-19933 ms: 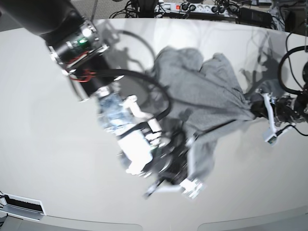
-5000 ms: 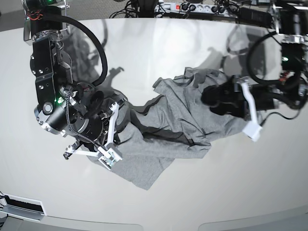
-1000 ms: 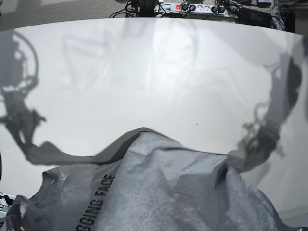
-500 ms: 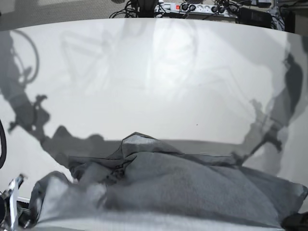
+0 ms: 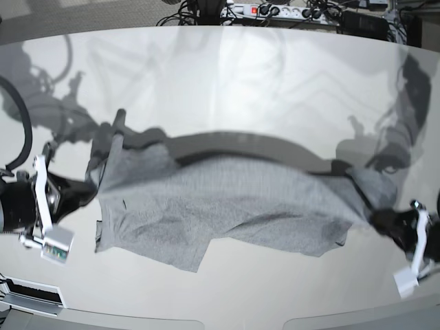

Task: Layout the t-shirt on the table in an organized manner, then fold the t-shirt properly
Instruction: 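Lower the stretched shirt onto the table with both grippers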

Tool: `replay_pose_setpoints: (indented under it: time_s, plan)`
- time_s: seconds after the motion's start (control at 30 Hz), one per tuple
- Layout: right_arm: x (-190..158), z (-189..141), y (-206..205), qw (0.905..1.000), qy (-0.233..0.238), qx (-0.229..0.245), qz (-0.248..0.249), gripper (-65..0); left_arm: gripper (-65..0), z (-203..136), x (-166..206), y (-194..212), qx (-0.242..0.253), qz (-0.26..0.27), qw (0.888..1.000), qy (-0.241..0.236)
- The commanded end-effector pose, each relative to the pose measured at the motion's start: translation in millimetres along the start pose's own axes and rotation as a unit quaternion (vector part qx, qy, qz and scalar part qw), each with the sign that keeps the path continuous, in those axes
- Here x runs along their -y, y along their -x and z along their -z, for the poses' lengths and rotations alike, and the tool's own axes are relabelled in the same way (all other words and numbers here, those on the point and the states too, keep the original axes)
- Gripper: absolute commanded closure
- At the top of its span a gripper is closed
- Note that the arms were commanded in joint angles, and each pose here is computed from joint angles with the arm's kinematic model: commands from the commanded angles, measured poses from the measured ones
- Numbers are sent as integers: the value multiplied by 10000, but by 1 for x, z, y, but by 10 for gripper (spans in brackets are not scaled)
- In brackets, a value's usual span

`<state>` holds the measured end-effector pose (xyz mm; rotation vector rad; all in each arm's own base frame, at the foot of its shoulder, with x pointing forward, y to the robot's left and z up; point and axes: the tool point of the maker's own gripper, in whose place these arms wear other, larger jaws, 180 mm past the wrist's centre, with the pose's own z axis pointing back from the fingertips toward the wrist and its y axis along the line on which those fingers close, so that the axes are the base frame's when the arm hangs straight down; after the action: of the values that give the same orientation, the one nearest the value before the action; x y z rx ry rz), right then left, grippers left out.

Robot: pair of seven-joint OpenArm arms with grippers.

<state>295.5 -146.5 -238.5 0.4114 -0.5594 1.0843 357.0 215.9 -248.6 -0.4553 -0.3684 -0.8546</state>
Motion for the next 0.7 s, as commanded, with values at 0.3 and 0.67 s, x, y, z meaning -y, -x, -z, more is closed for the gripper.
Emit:
replay_pose_setpoints:
  time_s: [0.3,0.67]
  plan:
    - [-27,-5,34,9978,-509,-198,387,0,0,42,50,45,-402,59,9966,720]
    - [-94,26,110,9792,-1345,-993,1149,0,0,68,107,125,-1155,-186,9824,1459]
